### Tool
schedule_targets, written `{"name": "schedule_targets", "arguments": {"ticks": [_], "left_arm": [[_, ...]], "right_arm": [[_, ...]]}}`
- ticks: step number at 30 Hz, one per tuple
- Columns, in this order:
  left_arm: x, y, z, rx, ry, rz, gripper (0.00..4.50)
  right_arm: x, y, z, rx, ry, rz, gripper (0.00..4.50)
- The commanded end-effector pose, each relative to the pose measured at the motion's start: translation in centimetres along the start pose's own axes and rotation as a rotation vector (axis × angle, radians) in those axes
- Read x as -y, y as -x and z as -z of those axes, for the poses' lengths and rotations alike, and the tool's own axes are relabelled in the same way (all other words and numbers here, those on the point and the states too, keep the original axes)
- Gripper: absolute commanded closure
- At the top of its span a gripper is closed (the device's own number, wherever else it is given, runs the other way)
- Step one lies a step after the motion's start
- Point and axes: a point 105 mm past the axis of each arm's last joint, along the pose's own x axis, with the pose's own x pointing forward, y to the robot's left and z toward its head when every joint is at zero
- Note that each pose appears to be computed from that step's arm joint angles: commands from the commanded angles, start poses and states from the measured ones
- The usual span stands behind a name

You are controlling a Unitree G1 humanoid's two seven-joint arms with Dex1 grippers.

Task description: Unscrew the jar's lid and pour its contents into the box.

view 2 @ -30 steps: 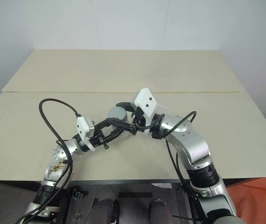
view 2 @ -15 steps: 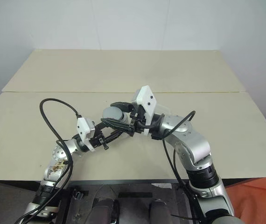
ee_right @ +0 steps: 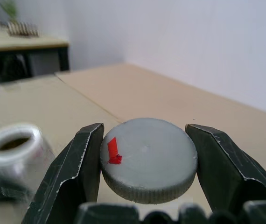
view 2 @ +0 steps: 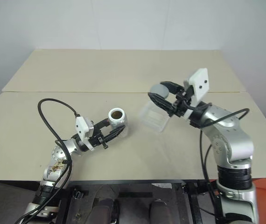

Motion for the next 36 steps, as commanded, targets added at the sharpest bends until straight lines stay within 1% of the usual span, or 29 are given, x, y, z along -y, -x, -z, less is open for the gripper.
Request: {"name": "schedule_targets", "arguments": {"ticks": [1, 6, 8, 12, 17, 22, 24, 25, 27, 28, 30, 34, 36], "left_arm": [[-0.2, -0.3, -1.7, 0.056, -0.035, 0.004, 2.62], [-0.6, -0.2, -1.5, 0.037, -0.047, -0.003, 2.62], [-0.6, -0.2, -1.5, 0.034, -0.050, -0.003, 2.62], [-0.8, -0.2, -1.5, 0.034, -0.051, -0.010, 2.62], [-0.9, -0.1, -1.2, 0.027, -0.048, -0.022, 2.62], [-1.0, 0.0, -1.2, 0.022, -0.050, -0.025, 2.62], [-1.0, -0.1, -1.2, 0.020, -0.052, -0.025, 2.62], [-1.1, -0.1, -1.2, 0.019, -0.053, -0.026, 2.62], [-1.2, -0.2, -1.2, 0.011, -0.060, -0.032, 2.62], [-1.3, -0.2, -1.1, 0.003, -0.064, -0.037, 2.62], [-1.6, -0.3, -0.8, -0.015, -0.078, -0.046, 2.62], [-2.3, -1.1, -0.5, -0.046, -0.093, -0.078, 2.62], [-3.4, -2.2, -0.7, -0.068, -0.054, -0.128, 2.62]], "right_arm": [[1.5, 2.2, 0.7, -0.083, 0.077, 0.046, 1.74], [2.0, 4.4, 5.5, -0.329, 0.067, 0.073, 1.74], [1.8, 4.9, 7.2, -0.402, 0.042, 0.080, 1.74], [0.9, 5.6, 9.9, -0.475, -0.006, 0.075, 1.74], [0.2, 6.7, 12.2, -0.535, -0.045, 0.076, 1.74], [-0.3, 7.4, 13.1, -0.586, -0.076, 0.063, 1.74], [-0.4, 7.5, 13.2, -0.599, -0.078, 0.054, 1.02], [-0.5, 7.5, 13.2, -0.598, -0.078, 0.049, 0.83], [-0.5, 7.5, 13.1, -0.601, -0.063, 0.046, 0.19], [-0.5, 7.5, 13.0, -0.600, -0.058, 0.049, 0.02], [-0.4, 7.5, 12.9, -0.601, -0.043, 0.051, 0.02], [-0.3, 7.2, 11.7, -0.573, 0.015, 0.040, 0.02], [0.1, 6.9, 11.0, -0.561, 0.041, 0.061, 0.02]]}}
